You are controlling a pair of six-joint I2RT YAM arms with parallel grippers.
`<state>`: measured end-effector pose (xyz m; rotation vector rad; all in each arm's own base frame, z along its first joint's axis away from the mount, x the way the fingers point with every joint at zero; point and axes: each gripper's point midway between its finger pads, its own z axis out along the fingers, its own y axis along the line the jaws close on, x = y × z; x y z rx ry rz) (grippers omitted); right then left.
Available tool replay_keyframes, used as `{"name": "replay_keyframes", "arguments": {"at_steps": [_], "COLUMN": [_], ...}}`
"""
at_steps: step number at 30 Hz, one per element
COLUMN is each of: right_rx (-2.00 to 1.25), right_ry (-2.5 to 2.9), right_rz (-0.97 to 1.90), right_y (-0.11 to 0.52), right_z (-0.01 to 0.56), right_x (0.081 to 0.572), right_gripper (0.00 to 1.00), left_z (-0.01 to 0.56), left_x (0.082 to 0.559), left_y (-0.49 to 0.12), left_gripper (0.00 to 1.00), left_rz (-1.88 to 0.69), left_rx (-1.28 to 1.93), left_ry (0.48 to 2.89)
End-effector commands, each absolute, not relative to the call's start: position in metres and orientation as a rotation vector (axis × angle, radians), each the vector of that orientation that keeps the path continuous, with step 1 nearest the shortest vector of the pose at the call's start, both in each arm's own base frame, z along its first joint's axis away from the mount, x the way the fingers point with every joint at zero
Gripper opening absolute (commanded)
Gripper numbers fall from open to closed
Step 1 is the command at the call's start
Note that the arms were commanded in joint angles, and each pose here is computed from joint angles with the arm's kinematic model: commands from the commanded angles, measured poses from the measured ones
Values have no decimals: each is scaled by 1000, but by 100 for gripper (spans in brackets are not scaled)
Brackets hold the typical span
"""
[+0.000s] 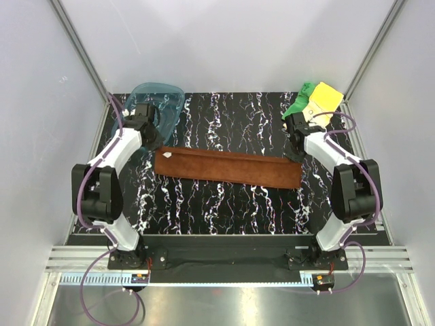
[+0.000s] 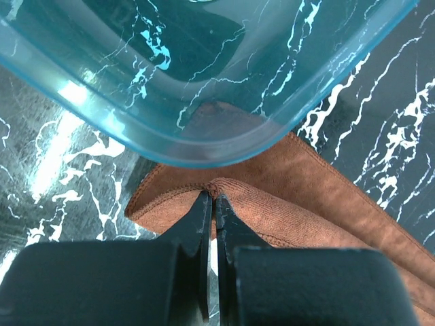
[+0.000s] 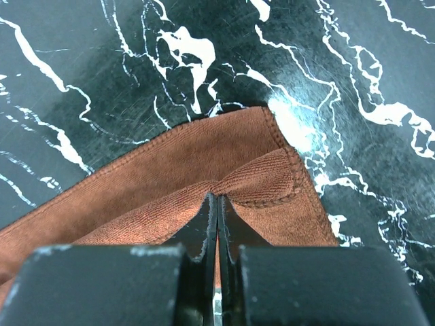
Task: Roll the towels
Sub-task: Fold the towel
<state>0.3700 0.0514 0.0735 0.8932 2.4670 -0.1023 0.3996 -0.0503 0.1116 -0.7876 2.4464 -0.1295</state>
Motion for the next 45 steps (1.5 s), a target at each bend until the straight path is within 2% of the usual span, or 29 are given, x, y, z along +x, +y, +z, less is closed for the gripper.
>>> {"name": "replay_keyframes", "arguments": {"at_steps": [1, 4, 5, 7, 8, 9, 10, 11, 12, 14, 15, 16, 20, 22, 27, 36, 39, 45], "right_rx": [869, 864, 861, 859, 862, 853, 850, 847, 843, 846, 841, 837, 814, 813, 844, 969, 1008, 1033], "right_ry": [2437, 2452, 2462, 2459, 2460, 2448, 2437, 2433, 2425, 2394, 2375, 2373, 2330, 2325, 2406, 2505, 2527, 2581], "right_rz": [-56, -57, -66, -83, -94, -102, -105, -113, -147, -156, -162, -165, -158, -148, -52, 105, 167, 215], "right_y": [54, 55, 56, 53, 53, 51, 50, 49, 45, 39, 36, 35, 30, 27, 36, 37, 37, 44], "right_z": [81, 76, 73, 74, 73, 77, 81, 82, 84, 96, 107, 112, 139, 143, 114, 81, 70, 49], "right_x": [390, 394, 395, 400, 401, 405, 408, 411, 411, 423, 430, 432, 425, 406, 349, 299, 293, 290], "right_gripper": [0, 0, 1, 18, 24, 43, 51, 57, 71, 79, 87, 88, 89, 89, 89, 84, 82, 74], "left_z": [120, 117, 117, 118, 121, 123, 125, 133, 138, 152, 158, 161, 174, 185, 149, 98, 83, 67], "left_x": [417, 423, 425, 429, 429, 430, 429, 430, 431, 433, 432, 428, 406, 391, 337, 327, 328, 334], "left_y": [-45, -45, -46, -48, -51, -50, -50, -49, -47, -45, -43, -40, -31, -28, -30, -43, -47, -49], "left_gripper": [0, 0, 8, 57, 74, 93, 99, 99, 99, 99, 99, 99, 99, 99, 96, 92, 91, 90], "left_rz": [-102, -94, -99, -108, -126, -133, -130, -132, -130, -122, -113, -91, -55, -69, -110, -212, -235, -237], "left_rx": [-768, -762, -755, -742, -732, -735, -738, -734, -734, -729, -730, -732, -736, -739, -758, -795, -809, -821], "left_ry": [2409, 2418, 2420, 2424, 2422, 2414, 2405, 2383, 2369, 2349, 2341, 2343, 2312, 2267, 2309, 2348, 2374, 2392]}}
